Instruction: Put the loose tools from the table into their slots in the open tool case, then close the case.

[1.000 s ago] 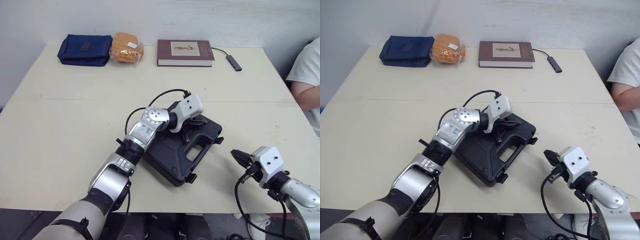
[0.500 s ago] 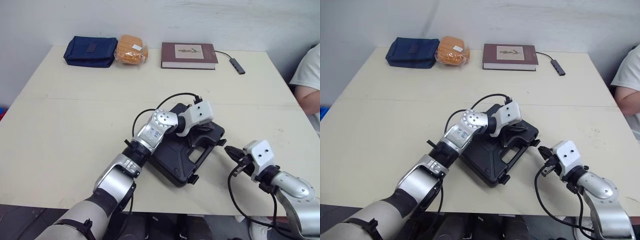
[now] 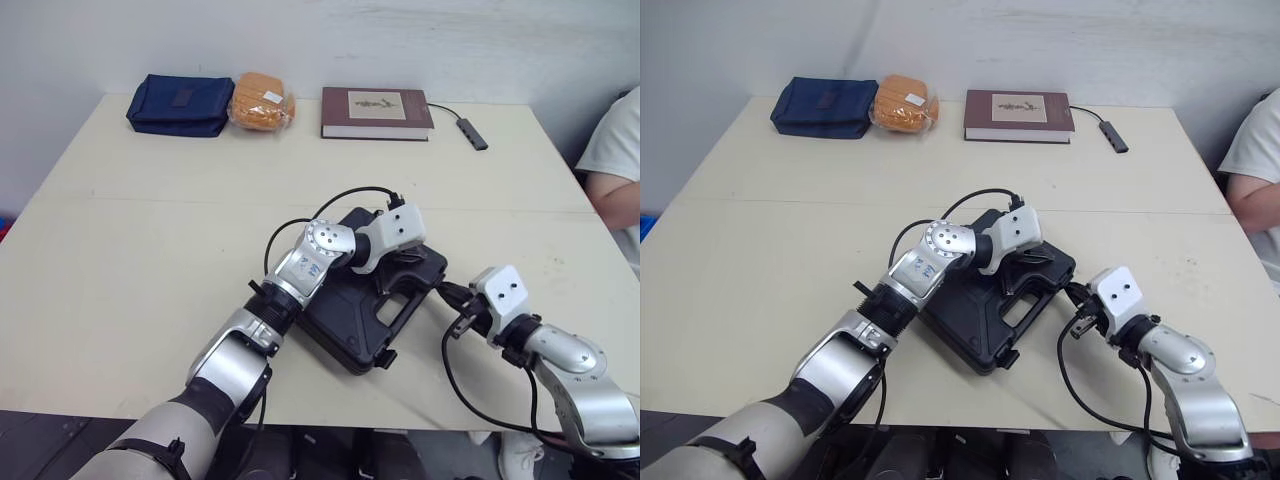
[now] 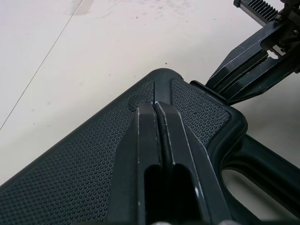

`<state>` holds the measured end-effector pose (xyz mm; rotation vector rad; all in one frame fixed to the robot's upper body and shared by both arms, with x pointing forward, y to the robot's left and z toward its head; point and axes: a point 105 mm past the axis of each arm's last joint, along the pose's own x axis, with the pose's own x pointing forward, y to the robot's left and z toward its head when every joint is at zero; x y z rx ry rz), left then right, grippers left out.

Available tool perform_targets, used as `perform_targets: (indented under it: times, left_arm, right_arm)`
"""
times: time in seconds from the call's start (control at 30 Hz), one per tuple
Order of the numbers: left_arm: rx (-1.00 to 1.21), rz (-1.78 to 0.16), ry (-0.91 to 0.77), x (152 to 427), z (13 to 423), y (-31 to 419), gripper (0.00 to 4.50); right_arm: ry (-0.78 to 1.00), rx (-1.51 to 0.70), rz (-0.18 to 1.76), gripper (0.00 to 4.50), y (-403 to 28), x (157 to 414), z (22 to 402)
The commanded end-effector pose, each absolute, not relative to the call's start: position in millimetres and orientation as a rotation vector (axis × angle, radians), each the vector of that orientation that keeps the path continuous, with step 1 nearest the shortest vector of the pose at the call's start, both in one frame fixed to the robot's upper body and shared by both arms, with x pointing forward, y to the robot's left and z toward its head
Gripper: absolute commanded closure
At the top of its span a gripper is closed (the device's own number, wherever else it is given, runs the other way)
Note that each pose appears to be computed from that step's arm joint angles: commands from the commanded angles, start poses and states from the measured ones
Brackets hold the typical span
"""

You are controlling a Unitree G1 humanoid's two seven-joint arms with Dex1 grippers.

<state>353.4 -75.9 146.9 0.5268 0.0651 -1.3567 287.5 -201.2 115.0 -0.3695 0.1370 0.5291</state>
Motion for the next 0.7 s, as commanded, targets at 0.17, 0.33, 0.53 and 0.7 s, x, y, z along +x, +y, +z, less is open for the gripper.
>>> perform_targets:
  times: [0.17,0.33,0.53,0.7]
  left_arm:
    - [0.555,-1.396,0.321,340,83,-63,4.48]
    - [0.555,-1.394,0.325,341,83,-62,4.48]
    - [0.557,-1.390,0.331,341,82,-60,4.48]
    - [0.556,-1.387,0.341,341,79,-57,4.48]
  right_arm:
    - [0.055,-0.417,0.578,4.50,-190,288,138]
    - [0.055,-0.433,0.591,4.50,-192,286,143]
    - [0.051,-0.435,0.624,4.50,-187,283,148]
    - [0.058,-0.429,0.638,4.50,-188,282,147]
